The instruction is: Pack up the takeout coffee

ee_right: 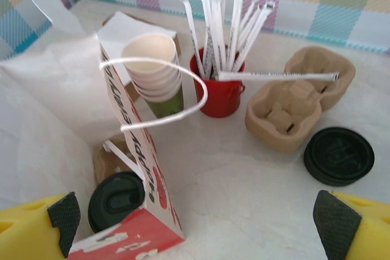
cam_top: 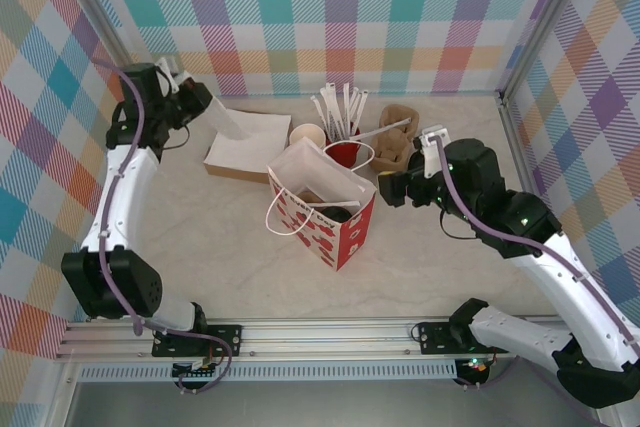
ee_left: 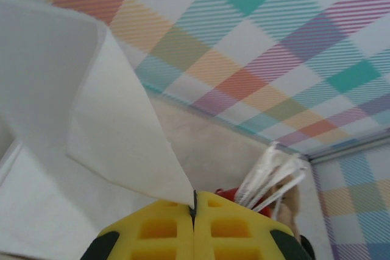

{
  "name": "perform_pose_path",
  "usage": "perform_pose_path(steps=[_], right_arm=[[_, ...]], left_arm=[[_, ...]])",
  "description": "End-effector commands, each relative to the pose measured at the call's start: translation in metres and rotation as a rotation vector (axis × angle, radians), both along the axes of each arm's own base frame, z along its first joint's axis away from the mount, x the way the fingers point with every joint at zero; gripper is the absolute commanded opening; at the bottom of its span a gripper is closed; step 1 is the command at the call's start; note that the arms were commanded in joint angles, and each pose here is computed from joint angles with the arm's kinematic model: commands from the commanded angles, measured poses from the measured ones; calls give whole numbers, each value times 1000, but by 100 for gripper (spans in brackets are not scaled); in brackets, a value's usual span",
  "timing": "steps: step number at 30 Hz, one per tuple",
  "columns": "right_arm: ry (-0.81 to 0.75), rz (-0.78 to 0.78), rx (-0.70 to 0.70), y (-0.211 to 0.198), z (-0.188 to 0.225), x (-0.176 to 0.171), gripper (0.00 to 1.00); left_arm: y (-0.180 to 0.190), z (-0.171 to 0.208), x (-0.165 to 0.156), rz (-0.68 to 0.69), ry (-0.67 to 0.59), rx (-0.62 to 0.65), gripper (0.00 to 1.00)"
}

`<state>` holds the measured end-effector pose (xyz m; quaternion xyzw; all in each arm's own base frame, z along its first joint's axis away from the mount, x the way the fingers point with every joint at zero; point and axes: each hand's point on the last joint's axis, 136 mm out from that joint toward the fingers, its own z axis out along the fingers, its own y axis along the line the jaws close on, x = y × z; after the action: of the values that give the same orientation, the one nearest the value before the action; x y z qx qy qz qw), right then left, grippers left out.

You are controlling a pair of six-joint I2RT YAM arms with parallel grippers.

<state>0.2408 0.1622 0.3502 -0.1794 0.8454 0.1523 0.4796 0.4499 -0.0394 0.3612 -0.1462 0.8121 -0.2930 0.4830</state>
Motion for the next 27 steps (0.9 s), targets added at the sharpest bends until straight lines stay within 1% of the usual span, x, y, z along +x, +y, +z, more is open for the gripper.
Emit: perform_pose_path(steps=[1,4,6,11,15,19,24,27], right_arm=[[-47,78,2,10,22,-1,100],[-70,146,11,21,39,-4,100],[-96,212,17,31,51,-7,100],[-140,335,26,52,79,-9,100],[-178,449,19,70,101,-11,100],[-236,535,30,85,121,-12,100],[-346,685,72,107,147,-20,100],[-413,731,82,116,159,-19,100]], left_arm=[[-25,67,-24,-137,-174,8,0],[-51,104,-46,-245,-262,-3,0],[-72,123,-64,-340,-316,-5,0],[-122,155,-109,-579,-403,-17,0],[-160,165,-149,-794,-459,8,0],[-185,166,-183,-976,-490,15,0],[-208,166,-217,-1146,-510,14,0],[-217,169,-234,-1223,-529,5,0]])
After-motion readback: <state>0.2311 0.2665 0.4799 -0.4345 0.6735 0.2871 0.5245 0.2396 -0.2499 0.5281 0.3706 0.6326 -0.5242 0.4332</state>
